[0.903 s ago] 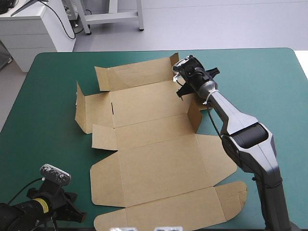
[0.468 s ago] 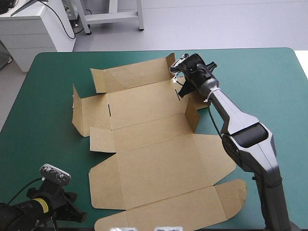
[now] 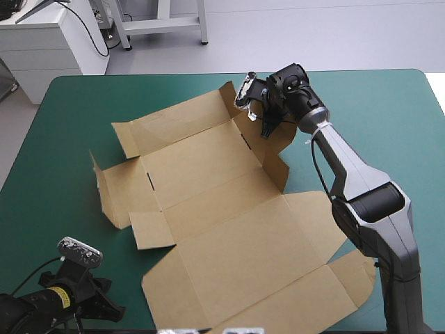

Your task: Fold the box

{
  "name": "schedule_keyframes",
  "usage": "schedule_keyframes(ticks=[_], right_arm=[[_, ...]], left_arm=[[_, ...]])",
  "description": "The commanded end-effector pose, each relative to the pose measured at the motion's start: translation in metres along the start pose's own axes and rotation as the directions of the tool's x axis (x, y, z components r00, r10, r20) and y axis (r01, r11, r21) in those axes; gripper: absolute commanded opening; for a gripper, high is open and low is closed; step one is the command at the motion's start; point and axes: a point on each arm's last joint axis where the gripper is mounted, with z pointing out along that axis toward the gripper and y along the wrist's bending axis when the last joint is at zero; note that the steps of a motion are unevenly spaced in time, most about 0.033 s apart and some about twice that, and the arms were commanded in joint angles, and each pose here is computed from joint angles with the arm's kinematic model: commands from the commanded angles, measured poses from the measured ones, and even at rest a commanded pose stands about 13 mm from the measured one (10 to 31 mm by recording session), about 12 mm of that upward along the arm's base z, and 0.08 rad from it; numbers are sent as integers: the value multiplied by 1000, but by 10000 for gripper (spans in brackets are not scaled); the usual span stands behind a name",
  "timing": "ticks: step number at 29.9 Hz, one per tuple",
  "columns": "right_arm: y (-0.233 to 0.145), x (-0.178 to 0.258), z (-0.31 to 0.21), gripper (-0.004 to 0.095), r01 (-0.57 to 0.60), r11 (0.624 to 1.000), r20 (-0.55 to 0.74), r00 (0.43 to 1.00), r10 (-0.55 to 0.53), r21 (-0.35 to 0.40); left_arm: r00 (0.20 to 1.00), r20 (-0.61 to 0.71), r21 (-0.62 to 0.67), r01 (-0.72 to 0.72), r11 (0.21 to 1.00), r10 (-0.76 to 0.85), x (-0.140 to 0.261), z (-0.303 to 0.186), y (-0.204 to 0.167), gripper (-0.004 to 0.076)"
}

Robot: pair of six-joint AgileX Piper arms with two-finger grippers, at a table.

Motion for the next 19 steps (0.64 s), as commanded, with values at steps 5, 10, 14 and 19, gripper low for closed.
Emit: schedule_keyframes(ticks=[5, 10, 14, 19], right_arm=[[-14, -7, -69, -20, 224, 970, 196, 951, -238, 90], [-11, -11, -73, -21, 259, 963, 252, 929, -269, 73], [-6, -16, -75, -21, 323, 945, 321, 890, -324, 56], [1, -23, -78, -21, 397, 917, 402, 833, -380, 45]], left_arm=[[999, 51, 7, -6, 1000, 5, -8, -5, -1, -8], [999, 51, 8, -4, 1000, 3, -8, -5, -1, -8], [999, 51, 8, -4, 1000, 3, -8, -5, -1, -8], [999, 51, 8, -4, 1000, 3, -8, -5, -1, -8]])
